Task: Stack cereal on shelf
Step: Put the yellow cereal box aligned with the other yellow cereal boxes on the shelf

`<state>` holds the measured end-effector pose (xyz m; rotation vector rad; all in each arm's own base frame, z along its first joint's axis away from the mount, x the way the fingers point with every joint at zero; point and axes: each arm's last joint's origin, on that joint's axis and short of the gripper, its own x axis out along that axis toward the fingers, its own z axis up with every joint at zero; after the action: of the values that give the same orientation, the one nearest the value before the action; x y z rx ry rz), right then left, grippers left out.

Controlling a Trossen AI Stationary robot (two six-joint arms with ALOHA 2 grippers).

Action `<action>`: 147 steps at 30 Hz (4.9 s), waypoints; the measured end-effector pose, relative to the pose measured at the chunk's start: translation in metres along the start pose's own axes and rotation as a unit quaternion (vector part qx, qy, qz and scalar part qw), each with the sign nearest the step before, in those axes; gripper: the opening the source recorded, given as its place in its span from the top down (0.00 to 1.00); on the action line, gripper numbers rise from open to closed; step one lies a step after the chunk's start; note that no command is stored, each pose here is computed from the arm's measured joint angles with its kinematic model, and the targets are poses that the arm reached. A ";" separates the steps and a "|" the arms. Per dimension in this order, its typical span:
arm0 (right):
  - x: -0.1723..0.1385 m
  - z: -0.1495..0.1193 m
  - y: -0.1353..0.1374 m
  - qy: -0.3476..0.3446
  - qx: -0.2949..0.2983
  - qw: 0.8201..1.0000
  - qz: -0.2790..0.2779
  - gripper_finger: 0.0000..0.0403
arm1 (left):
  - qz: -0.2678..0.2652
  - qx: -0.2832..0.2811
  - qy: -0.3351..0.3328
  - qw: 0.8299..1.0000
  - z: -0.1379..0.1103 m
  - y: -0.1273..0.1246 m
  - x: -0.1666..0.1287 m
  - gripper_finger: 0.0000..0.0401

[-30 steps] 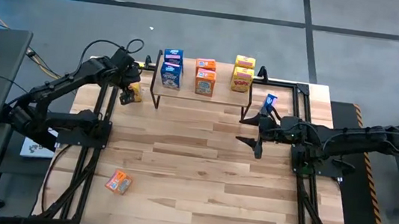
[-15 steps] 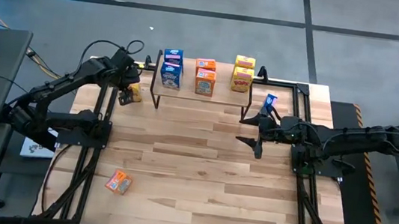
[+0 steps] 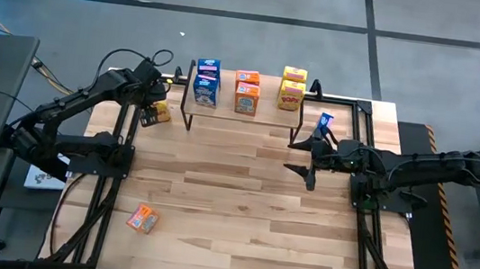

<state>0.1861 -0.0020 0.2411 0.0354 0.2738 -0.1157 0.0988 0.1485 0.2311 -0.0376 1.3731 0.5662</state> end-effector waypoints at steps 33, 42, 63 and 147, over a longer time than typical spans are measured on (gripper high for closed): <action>0.000 0.000 0.000 0.000 0.003 1.000 0.000 0.27 | -0.008 -0.053 -0.007 0.999 -0.011 -0.006 -0.014 0.59; 0.000 0.000 0.000 0.000 0.011 1.000 0.000 0.27 | -0.004 -0.082 -0.055 0.995 -0.016 -0.018 -0.033 0.59; 0.000 0.000 0.000 0.000 0.009 1.000 0.000 0.27 | -0.150 -0.089 -0.087 0.981 -0.013 -0.062 -0.050 0.59; 0.126 0.067 0.014 0.092 -0.065 0.993 -0.024 0.27 | -0.118 0.125 -0.390 0.905 0.138 -0.187 -0.067 0.59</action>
<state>0.3263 -0.0052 0.2712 -0.0893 0.4666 -0.1415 0.2940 0.0102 0.2682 0.2111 0.6293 0.1531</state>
